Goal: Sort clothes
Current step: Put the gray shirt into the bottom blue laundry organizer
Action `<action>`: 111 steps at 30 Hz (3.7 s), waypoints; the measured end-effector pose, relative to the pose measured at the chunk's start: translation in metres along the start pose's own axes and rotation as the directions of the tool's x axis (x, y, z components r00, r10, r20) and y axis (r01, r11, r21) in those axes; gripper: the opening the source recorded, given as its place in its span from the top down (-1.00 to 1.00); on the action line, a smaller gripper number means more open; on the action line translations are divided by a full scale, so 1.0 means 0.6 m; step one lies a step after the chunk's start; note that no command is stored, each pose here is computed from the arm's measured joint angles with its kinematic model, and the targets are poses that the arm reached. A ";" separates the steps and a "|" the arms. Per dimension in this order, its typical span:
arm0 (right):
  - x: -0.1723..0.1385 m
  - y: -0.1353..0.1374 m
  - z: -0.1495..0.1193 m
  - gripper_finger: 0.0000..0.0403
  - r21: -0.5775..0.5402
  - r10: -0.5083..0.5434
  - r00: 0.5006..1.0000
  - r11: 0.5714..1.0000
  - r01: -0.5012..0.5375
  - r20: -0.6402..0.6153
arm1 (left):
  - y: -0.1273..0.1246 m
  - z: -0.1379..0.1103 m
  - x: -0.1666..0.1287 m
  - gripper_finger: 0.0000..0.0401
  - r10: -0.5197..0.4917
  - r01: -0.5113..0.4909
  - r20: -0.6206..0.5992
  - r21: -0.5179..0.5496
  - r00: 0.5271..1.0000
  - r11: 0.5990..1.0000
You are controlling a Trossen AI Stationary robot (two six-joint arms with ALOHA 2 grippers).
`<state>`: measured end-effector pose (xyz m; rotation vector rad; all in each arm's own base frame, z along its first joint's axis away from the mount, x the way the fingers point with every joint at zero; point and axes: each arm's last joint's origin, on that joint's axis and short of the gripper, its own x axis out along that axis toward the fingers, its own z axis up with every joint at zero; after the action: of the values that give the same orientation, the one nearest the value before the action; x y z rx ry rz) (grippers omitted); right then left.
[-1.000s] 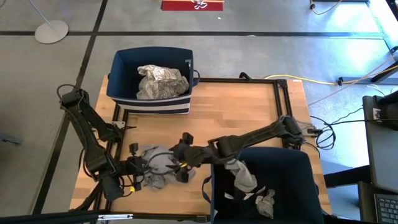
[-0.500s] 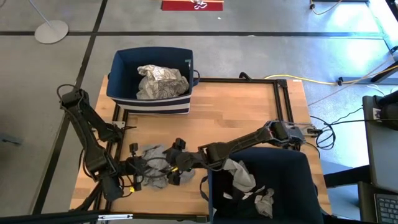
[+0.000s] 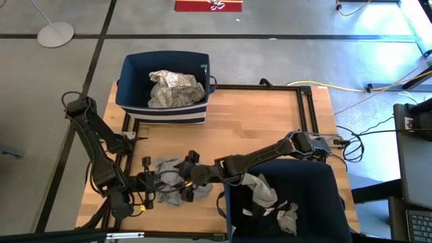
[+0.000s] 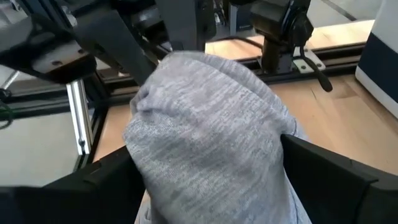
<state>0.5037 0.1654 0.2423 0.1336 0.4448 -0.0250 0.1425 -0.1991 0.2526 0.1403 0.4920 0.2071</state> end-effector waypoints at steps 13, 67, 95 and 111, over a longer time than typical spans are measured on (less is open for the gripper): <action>-0.056 -0.016 0.096 -0.72 -0.153 -0.041 0.991 0.988 0.021 -0.128 | 0.004 0.000 -0.001 0.85 0.020 -0.020 0.011 0.014 1.000 1.000; 0.109 -0.062 0.007 0.68 -0.081 0.098 0.995 0.992 -0.097 0.000 | 0.042 0.011 -0.022 0.33 0.025 -0.023 0.014 -0.080 1.000 0.997; -0.163 -0.078 0.219 0.83 -0.158 -0.144 0.980 0.974 0.165 0.135 | 0.133 0.020 -0.074 0.04 -0.123 0.085 -0.110 -0.302 0.986 0.950; -0.398 -0.038 0.301 0.83 -0.154 -0.061 0.943 0.981 0.117 0.326 | 0.134 0.021 -0.074 0.04 -0.102 0.069 -0.084 -0.323 0.991 0.944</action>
<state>0.3640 0.1172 0.5039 -0.0611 0.1261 -0.0961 0.0973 -0.1326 0.2986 -0.2100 0.5562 0.2068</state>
